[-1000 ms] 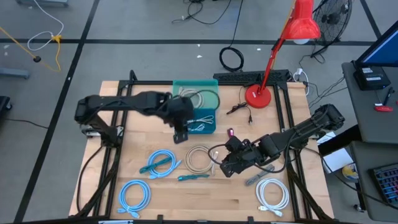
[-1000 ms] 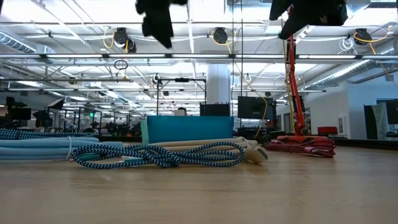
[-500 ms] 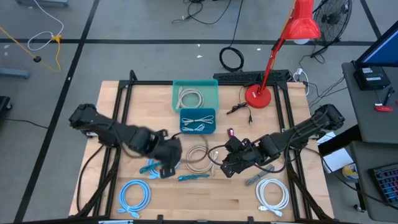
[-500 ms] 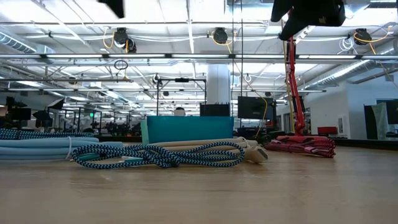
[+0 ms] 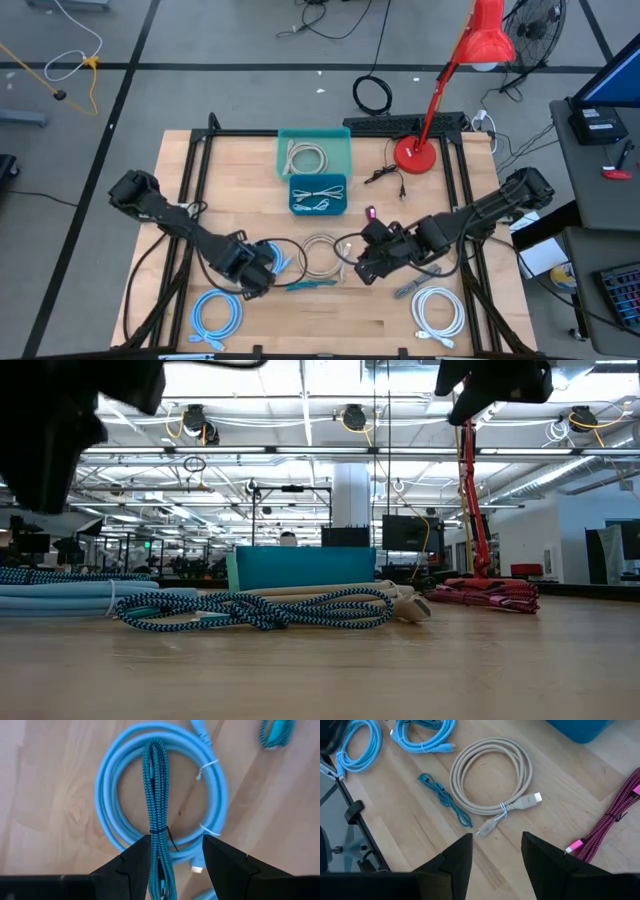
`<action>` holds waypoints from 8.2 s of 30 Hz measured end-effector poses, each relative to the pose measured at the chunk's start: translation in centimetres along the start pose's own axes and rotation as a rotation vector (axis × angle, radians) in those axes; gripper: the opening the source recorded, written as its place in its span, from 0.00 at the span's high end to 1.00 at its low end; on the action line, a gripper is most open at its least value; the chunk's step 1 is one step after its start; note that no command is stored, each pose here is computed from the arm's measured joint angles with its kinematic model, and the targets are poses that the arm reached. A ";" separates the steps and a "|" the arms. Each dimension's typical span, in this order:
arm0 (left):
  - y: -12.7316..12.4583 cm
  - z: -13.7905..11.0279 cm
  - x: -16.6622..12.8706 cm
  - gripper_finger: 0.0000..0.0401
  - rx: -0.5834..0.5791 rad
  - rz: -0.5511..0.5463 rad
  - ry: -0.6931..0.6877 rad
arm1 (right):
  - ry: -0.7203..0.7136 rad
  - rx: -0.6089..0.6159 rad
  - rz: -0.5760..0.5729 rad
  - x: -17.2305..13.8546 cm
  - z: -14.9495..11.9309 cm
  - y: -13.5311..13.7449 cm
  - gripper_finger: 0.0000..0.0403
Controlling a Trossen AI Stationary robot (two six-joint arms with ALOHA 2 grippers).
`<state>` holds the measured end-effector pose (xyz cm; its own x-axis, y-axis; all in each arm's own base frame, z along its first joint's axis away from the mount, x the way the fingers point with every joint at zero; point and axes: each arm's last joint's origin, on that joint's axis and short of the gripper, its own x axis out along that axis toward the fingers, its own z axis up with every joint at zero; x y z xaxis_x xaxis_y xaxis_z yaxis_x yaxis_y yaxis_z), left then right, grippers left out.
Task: Pick & Place USB Port
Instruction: Put the top blue charger cable into the blue bin, then put the brown display cable into the green bin
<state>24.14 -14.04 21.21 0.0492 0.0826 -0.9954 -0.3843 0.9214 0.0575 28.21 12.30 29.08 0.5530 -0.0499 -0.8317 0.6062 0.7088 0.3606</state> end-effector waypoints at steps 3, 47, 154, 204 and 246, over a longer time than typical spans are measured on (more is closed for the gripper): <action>0.4 -0.1 1.3 0.55 -0.010 -0.001 0.016 | -0.002 0.001 0.000 0.0 0.0 0.0 0.60; 10.2 9.7 -9.8 0.96 0.012 -0.077 -0.437 | -0.039 0.034 0.047 0.1 0.8 0.3 0.60; -4.1 0.0 -11.6 0.63 0.144 0.056 -0.548 | -0.103 0.280 0.119 0.1 0.8 1.1 0.60; 1.9 16.0 4.2 0.60 -0.507 -0.227 -0.038 | -0.148 0.107 0.229 -8.4 -4.3 -6.2 0.68; 2.1 16.4 9.0 0.92 -0.488 -0.193 0.155 | -0.188 0.053 0.240 -8.4 -4.1 -5.9 0.68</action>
<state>38.92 -5.11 13.59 0.0388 -0.1610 -0.9862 -0.7667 0.6281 -0.1327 17.59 11.44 32.22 0.7770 -0.0181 -0.6293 0.4718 0.6786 0.5630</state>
